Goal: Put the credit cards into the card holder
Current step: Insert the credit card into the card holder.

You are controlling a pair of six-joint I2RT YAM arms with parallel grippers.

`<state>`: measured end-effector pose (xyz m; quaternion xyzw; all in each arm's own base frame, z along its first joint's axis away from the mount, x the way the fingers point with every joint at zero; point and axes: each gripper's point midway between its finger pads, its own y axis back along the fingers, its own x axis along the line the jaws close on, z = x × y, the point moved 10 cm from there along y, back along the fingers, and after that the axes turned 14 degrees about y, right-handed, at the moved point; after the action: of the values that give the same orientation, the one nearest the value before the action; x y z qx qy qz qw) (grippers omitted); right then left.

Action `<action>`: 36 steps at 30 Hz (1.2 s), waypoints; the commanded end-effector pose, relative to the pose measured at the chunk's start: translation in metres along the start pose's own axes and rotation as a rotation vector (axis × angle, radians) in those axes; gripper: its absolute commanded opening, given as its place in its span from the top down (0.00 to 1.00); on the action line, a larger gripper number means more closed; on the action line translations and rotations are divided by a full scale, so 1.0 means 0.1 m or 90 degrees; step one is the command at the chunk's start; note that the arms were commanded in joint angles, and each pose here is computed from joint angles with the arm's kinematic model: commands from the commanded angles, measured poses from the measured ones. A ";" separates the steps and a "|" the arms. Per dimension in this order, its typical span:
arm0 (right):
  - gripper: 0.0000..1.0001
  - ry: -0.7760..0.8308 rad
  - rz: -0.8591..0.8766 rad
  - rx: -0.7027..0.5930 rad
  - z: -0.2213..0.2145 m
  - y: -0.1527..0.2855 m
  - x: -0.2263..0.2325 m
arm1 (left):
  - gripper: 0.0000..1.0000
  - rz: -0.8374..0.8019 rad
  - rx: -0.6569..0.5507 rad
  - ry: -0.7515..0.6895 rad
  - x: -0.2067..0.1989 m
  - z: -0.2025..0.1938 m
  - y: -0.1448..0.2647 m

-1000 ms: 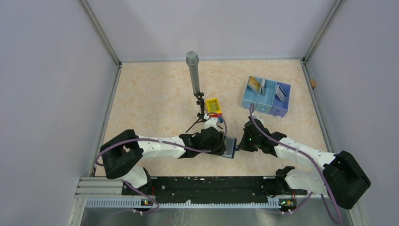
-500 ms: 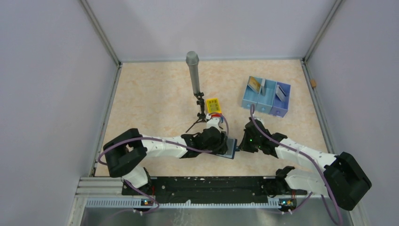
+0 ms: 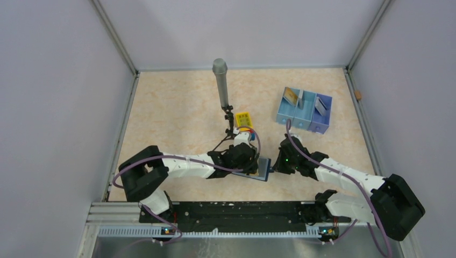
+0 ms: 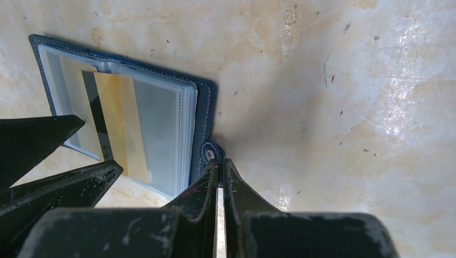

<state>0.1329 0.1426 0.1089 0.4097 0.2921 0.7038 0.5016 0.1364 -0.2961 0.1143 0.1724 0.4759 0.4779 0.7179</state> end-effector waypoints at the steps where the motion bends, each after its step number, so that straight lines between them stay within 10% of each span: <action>1: 1.00 0.006 0.012 -0.012 0.01 0.03 0.03 | 0.31 -0.033 -0.013 -0.002 -0.10 0.08 -0.06; 36: 1.00 0.000 0.001 -0.017 0.01 0.02 0.02 | 0.33 -0.210 0.034 0.057 -0.35 0.02 -0.08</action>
<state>0.1325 0.1414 0.1082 0.4084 0.2954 0.7006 0.5051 0.1390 -0.3210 0.1105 0.1334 0.5322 0.3835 0.7429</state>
